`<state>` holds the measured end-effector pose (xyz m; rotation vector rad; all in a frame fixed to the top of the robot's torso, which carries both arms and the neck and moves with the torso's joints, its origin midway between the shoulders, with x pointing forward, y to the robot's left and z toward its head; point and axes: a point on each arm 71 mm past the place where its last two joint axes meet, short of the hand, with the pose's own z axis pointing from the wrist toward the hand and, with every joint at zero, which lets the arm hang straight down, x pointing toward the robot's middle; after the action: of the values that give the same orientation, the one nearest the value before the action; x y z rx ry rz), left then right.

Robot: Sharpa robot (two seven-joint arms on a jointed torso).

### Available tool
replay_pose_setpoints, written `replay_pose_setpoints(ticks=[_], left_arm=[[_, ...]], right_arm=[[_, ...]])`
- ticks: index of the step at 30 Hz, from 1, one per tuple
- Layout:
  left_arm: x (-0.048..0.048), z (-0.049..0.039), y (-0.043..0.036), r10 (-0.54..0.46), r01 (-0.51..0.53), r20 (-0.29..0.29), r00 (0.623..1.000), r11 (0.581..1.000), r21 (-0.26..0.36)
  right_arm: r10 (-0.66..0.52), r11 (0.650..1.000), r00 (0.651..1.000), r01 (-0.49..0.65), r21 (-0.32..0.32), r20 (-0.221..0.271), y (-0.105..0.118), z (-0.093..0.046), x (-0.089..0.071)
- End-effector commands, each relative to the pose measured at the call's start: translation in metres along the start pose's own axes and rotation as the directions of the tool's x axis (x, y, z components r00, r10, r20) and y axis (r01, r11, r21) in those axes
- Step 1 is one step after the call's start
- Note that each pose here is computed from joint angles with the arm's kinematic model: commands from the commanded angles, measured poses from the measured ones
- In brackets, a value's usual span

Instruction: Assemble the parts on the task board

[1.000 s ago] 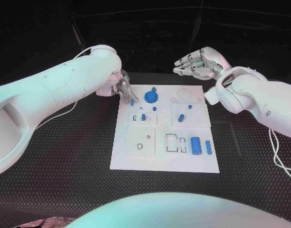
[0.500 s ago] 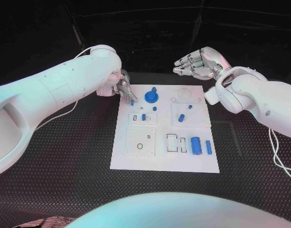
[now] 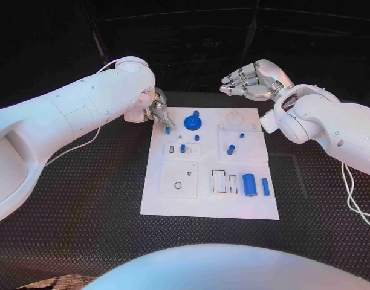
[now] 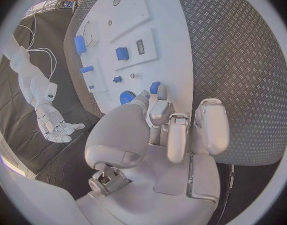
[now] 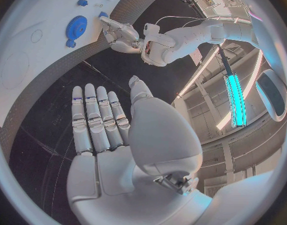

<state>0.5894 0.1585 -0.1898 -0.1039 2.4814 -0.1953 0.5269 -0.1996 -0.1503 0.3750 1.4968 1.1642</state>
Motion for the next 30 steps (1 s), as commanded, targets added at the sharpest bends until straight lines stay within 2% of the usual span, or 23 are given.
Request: replay_pose_setpoints(ticks=[1,30], left_arm=[[-0.0003,-0.0006,-0.0007,-0.005,0.005,-0.007,1.0,1.0,0.006],[0.0006,-0.0006,0.0001,0.003,-0.003,-0.021,1.0,1.0,0.003]], right_arm=[[0.005,1.0,1.0,-0.005,-0.011,-0.006,0.0017,0.0007,0.0004],[0.006,1.0,1.0,-0.006,-0.008,-0.012,0.0006,0.0011,0.0023]])
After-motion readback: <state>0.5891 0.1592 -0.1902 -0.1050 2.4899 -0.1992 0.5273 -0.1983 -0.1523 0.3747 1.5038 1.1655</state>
